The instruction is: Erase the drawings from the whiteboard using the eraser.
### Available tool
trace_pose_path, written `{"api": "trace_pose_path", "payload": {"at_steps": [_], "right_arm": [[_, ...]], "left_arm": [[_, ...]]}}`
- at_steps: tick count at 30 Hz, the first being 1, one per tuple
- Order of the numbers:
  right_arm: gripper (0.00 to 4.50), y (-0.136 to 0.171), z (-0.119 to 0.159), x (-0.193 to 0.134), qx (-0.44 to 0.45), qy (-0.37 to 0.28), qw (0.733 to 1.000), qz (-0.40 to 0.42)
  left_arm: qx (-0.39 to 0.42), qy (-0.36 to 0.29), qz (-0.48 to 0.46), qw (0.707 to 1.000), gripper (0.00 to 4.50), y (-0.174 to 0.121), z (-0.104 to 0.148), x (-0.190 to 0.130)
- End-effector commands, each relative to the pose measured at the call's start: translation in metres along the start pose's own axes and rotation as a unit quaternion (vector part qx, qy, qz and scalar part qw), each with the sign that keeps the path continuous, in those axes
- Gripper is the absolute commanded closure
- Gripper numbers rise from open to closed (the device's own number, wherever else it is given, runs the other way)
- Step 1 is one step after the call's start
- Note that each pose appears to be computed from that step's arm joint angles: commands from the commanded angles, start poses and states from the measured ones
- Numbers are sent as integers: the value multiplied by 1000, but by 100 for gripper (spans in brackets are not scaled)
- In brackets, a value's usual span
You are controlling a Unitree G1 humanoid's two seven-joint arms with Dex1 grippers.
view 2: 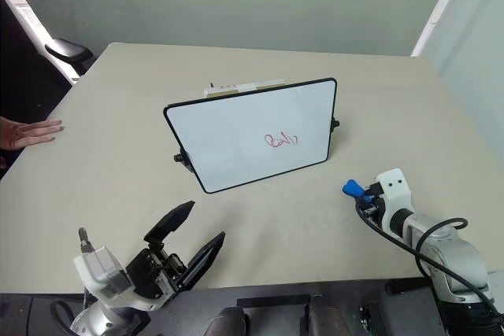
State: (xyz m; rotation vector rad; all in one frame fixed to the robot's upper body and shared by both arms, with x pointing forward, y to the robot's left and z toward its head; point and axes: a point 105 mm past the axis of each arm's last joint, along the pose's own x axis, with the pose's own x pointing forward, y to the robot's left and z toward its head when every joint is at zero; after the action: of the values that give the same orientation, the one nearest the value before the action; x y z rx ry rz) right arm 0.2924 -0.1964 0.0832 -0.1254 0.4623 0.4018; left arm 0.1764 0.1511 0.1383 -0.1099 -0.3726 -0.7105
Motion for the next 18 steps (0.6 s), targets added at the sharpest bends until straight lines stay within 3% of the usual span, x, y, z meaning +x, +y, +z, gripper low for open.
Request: {"api": "trace_pose_path", "payload": {"at_steps": [1, 5, 11, 18], "right_arm": [[349, 17, 34, -9, -26, -66, 997, 21], [349, 44, 67, -16, -49, -129, 989, 55], [349, 71, 95, -7, -67, -164, 982, 72], [349, 82, 125, 4, -88, -214, 971, 60]], "left_arm": [[6, -8, -7, 1000, 0, -3, 4, 1], [5, -6, -6, 1000, 0, -4, 2, 1], [2, -5, -10, 1000, 0, -6, 0, 2], [0, -6, -16, 1000, 0, -10, 0, 3]]}}
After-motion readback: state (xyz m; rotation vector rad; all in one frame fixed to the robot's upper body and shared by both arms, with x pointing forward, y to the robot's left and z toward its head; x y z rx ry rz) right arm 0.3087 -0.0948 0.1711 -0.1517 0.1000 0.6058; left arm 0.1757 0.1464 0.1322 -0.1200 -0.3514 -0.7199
